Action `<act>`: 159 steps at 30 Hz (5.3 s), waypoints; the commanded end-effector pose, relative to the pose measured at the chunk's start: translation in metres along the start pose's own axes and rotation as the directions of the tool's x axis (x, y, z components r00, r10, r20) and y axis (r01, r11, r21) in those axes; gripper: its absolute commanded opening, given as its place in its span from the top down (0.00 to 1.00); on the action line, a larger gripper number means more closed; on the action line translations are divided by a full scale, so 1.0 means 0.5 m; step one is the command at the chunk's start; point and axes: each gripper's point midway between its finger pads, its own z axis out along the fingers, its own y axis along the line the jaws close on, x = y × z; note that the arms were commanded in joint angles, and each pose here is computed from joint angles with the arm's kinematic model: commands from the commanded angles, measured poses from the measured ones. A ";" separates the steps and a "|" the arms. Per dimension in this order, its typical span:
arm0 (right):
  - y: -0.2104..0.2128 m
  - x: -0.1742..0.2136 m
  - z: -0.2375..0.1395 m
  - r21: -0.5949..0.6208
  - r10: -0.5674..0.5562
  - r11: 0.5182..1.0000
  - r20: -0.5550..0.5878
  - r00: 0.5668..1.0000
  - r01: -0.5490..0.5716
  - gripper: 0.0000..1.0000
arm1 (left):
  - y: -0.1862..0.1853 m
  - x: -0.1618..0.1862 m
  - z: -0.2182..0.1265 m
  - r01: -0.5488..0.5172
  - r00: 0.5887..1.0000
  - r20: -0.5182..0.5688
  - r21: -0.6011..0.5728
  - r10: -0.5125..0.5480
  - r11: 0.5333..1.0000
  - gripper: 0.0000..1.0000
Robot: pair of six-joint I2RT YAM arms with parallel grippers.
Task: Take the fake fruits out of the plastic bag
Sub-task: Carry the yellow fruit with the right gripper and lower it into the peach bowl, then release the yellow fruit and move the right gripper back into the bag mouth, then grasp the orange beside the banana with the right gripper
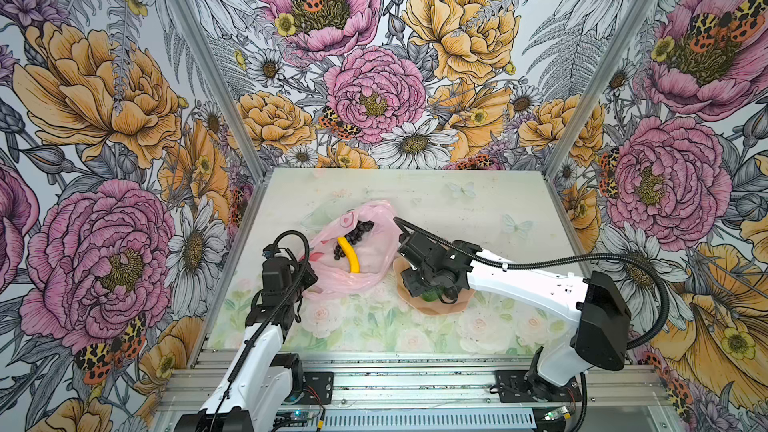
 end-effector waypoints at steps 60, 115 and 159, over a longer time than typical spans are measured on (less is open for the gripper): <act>-0.056 0.021 -0.022 0.155 -0.055 0.986 -0.048 0.997 0.062 0.29 | -0.009 -0.019 -0.003 -0.028 0.999 0.044 0.024 0.027 0.999 1.00; 0.200 -0.286 0.208 -0.054 0.074 0.996 0.162 0.984 -0.066 0.36 | 0.034 0.160 0.013 0.175 0.959 -0.197 -0.140 -0.201 0.974 0.99; 0.269 -0.256 0.295 -0.134 0.067 0.989 0.073 0.995 -0.057 0.51 | 0.029 0.180 0.014 0.120 0.974 -0.177 -0.142 -0.144 0.983 0.94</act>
